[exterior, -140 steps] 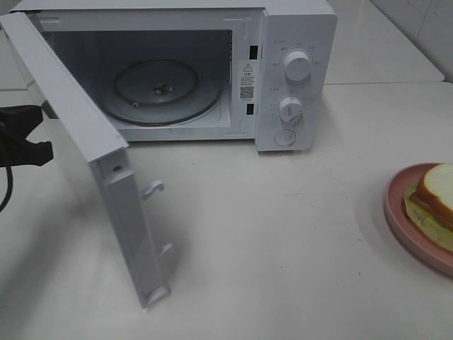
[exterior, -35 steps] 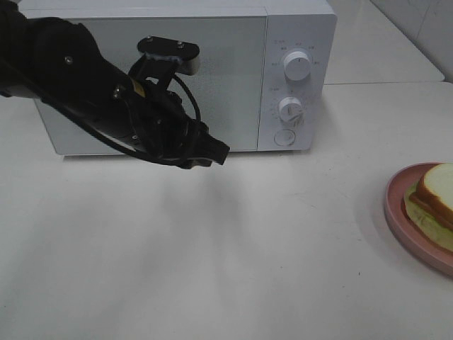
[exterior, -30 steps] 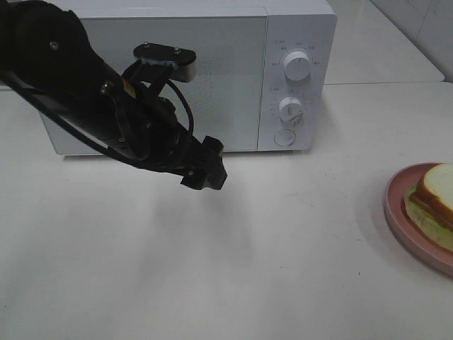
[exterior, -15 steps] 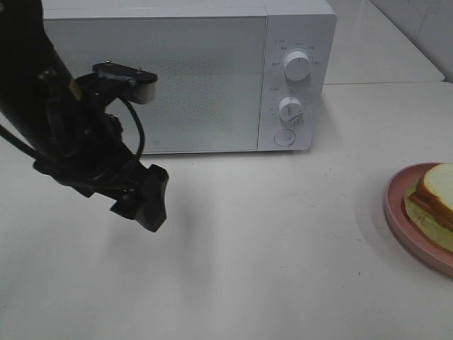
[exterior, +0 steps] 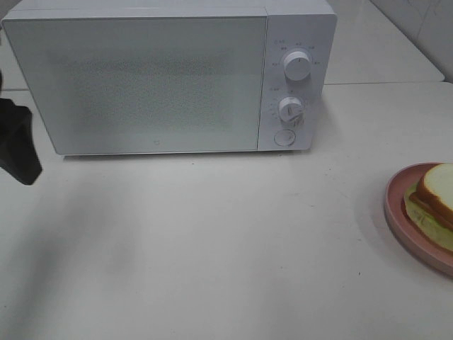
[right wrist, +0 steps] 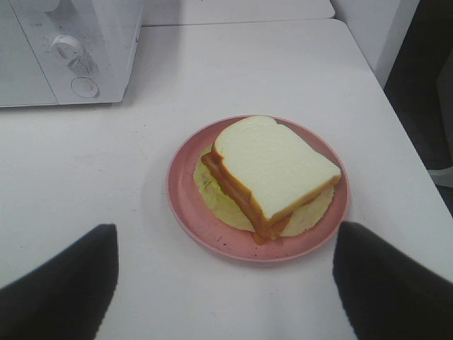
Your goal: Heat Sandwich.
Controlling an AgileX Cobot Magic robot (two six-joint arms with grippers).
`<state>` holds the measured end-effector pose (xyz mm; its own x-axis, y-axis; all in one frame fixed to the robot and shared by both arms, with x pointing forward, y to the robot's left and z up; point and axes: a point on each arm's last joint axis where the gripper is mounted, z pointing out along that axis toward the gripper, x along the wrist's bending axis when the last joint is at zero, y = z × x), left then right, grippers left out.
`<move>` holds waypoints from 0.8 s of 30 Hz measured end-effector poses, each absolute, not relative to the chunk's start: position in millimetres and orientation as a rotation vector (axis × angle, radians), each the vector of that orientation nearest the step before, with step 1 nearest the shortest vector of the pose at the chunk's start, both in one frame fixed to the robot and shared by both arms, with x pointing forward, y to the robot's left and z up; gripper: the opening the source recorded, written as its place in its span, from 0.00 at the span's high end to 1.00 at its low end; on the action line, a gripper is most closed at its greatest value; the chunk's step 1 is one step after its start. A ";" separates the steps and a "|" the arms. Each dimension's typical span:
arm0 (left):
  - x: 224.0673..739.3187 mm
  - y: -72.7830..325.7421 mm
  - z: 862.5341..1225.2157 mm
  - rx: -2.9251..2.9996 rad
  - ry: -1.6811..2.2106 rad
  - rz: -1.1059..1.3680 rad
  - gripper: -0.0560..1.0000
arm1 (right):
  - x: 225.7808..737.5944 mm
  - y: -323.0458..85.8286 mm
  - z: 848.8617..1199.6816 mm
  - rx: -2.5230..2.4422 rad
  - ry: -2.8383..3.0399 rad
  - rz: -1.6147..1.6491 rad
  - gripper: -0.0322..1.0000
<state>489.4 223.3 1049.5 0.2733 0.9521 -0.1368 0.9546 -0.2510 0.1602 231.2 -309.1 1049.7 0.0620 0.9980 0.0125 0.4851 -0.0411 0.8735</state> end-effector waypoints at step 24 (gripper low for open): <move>388.5 299.5 1069.3 2.003 2.025 0.211 0.02 | 231.2 -309.1 1049.7 1.621 1.512 0.902 0.23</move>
<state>388.5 299.5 1069.3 0.0044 0.9951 -0.0983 0.9534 0.0255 0.3007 231.2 -309.1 1049.7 0.0620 0.9980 0.0125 0.4851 -0.0411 0.8735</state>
